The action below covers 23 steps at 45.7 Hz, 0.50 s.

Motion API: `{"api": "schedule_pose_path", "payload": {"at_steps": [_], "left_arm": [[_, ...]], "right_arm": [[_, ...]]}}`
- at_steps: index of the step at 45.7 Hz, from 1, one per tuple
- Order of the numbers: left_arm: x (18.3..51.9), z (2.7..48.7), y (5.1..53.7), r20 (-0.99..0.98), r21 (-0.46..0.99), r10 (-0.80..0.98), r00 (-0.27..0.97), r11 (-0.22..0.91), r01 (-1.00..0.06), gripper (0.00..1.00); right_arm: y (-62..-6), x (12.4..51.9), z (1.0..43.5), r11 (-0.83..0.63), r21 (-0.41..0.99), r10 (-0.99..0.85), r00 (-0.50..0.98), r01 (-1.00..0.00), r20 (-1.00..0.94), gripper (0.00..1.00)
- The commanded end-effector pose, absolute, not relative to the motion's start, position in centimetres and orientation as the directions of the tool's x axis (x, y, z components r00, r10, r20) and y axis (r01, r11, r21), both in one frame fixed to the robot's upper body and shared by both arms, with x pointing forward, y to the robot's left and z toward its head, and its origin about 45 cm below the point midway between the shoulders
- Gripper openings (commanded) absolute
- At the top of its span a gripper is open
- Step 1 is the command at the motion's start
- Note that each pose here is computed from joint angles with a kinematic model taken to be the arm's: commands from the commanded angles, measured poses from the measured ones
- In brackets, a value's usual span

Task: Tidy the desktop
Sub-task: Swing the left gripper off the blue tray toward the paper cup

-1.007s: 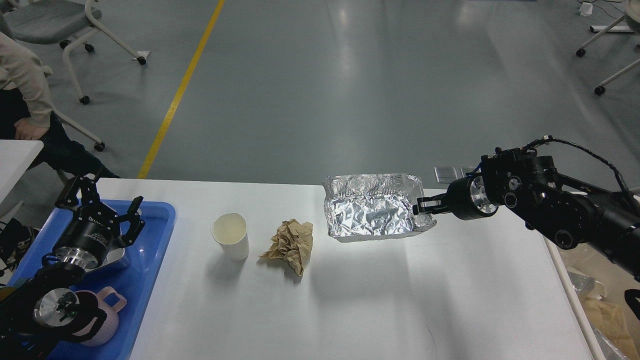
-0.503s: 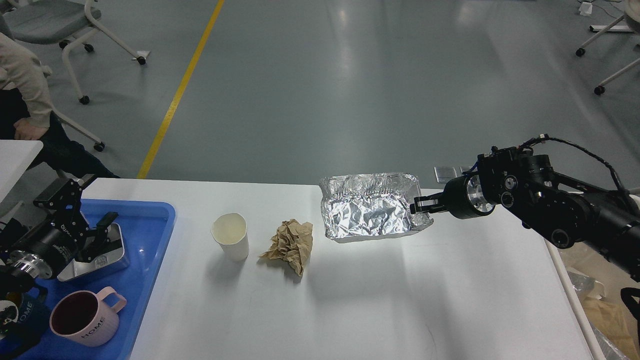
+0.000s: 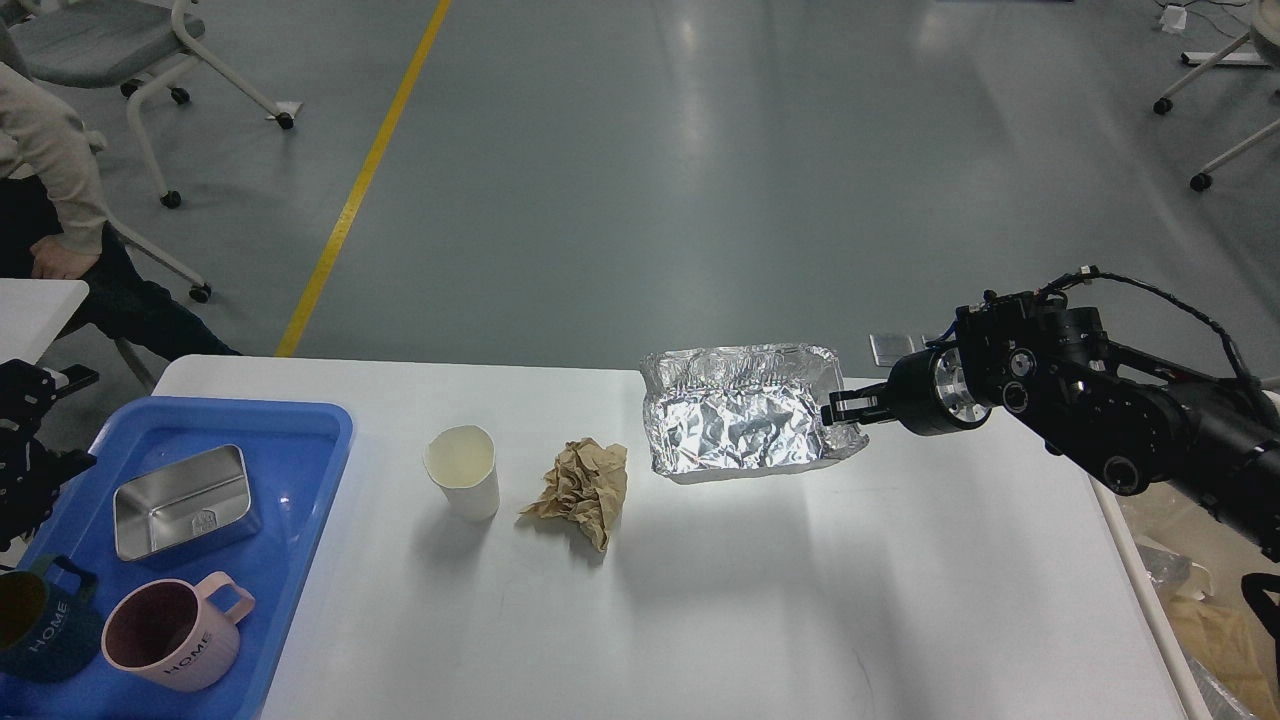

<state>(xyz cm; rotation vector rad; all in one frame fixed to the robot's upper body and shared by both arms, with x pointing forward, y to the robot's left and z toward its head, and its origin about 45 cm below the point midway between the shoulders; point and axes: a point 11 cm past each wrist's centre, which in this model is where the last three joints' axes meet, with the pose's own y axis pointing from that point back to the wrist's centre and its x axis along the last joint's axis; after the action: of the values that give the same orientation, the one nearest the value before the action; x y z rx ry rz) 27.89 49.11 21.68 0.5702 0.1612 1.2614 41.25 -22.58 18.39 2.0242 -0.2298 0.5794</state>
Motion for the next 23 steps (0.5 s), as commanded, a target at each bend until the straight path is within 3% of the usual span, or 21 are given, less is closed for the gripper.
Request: {"api": "schedule_pose_path", "payload": {"at_steps": [1,12,23], "left_arm": [[28.9,22.8,48.6,0.278,0.493,0.884,0.375,0.204,-0.846,0.96],[28.3,26.7,48.6,0.328,0.507,0.826,0.458,0.255,-0.823,0.96],[27.5,28.9,50.3,0.446,0.539,0.75,0.488,0.209,-0.816,0.96]], "right_arm": [[-22.6,41.2,18.3,-0.502,0.771,0.075,0.869,-0.391,0.49,0.0],[-22.6,41.2,18.3,-0.503,0.772,0.078,0.869,-0.389,0.489,0.0],[-22.6,41.2,18.2,-0.503,0.772,0.075,0.87,-0.39,0.488,0.0]]}}
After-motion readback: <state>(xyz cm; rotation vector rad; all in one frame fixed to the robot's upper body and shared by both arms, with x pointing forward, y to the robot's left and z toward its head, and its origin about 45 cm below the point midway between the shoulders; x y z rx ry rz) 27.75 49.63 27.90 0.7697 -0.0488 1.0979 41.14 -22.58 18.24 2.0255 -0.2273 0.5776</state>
